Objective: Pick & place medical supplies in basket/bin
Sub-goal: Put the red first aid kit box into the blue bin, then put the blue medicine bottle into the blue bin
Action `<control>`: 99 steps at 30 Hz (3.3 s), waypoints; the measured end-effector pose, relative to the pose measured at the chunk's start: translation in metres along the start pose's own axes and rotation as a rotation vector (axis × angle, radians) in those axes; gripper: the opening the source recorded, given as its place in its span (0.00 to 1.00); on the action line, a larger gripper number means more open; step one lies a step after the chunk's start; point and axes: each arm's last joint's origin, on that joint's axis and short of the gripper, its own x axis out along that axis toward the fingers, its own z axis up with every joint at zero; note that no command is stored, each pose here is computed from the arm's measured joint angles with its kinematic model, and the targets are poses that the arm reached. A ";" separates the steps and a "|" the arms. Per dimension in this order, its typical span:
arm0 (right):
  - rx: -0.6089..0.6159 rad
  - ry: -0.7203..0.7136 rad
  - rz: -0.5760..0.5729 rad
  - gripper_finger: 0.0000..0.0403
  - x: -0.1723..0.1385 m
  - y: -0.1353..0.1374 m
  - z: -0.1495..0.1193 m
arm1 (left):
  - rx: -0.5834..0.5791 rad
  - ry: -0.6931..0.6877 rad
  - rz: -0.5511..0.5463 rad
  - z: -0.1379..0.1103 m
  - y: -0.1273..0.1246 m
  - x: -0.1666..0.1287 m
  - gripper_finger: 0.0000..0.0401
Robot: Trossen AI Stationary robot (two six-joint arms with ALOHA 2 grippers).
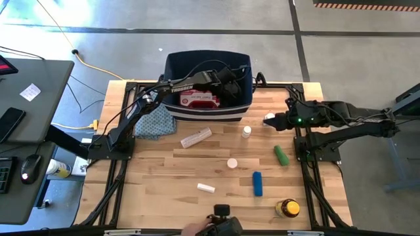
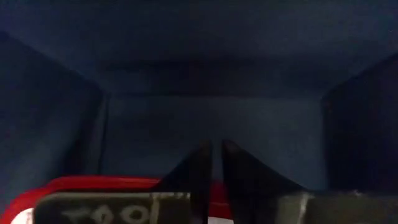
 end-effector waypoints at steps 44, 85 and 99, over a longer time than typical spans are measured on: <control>-0.099 -0.037 -0.607 0.64 0.023 -0.044 0.021 | -0.219 -0.127 0.226 0.038 0.004 -0.210 0.15; -0.096 0.414 -0.809 0.64 0.130 -0.102 0.076 | -0.612 0.009 0.431 -0.085 0.019 -0.400 0.15; -0.115 0.477 -0.805 0.64 0.145 -0.109 0.077 | -0.610 -0.035 0.394 -0.086 0.013 -0.408 0.15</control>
